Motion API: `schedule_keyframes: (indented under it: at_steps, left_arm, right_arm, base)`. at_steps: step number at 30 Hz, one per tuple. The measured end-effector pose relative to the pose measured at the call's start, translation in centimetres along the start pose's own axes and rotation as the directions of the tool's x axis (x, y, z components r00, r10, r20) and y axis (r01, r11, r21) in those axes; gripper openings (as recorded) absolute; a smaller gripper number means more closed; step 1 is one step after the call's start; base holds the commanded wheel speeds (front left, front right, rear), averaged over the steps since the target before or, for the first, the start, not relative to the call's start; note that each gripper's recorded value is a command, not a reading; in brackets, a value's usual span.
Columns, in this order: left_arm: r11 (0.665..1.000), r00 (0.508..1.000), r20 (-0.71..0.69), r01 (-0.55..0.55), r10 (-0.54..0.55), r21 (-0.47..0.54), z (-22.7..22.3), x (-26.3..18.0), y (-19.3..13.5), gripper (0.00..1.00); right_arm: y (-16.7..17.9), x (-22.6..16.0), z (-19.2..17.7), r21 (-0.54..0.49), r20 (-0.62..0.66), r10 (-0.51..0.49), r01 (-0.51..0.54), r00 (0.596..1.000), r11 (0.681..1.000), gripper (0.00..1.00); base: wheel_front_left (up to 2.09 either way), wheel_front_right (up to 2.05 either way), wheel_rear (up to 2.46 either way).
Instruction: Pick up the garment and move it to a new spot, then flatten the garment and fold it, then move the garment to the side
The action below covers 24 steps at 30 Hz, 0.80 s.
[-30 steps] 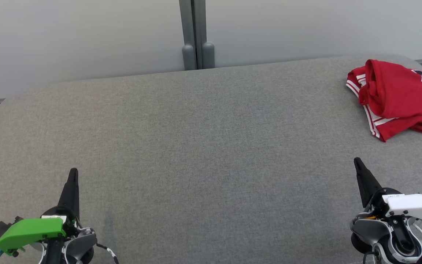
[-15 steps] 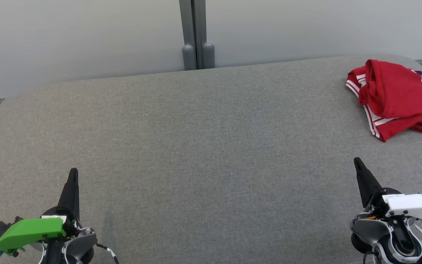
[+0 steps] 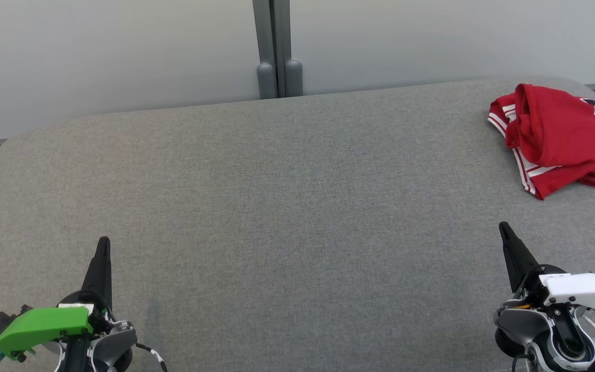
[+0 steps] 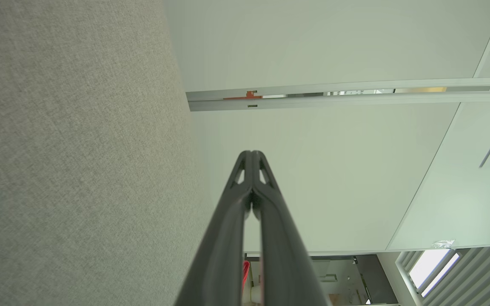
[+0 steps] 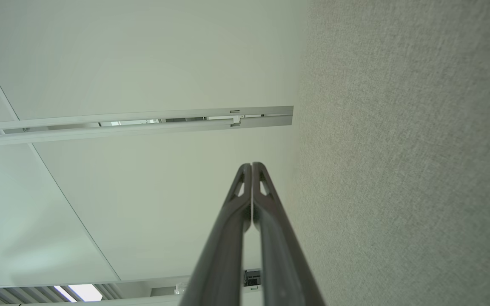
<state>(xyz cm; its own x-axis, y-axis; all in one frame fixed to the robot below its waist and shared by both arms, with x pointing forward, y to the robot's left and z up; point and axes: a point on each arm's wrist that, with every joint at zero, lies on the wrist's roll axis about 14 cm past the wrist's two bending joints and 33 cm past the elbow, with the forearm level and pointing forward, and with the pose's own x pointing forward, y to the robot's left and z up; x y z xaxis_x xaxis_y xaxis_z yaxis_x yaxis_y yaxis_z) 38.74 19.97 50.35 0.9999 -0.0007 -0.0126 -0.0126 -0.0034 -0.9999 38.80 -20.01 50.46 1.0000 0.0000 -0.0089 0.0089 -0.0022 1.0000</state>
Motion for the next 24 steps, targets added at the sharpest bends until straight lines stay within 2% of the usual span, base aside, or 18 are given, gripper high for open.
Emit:
schedule_keyframes:
  at_steps: [24]
  left_arm:
    - [1.0, 1.0, 0.0, 0.0, 0.0, 0.0, 0.0, 0.0, -0.01, 0.0]
  right_arm:
    - [0.0, 0.0, 0.01, 0.0, 0.001, 0.0, 0.0, 1.0, 1.0, 0.0]
  base:
    - [0.0, 0.0, 0.0]
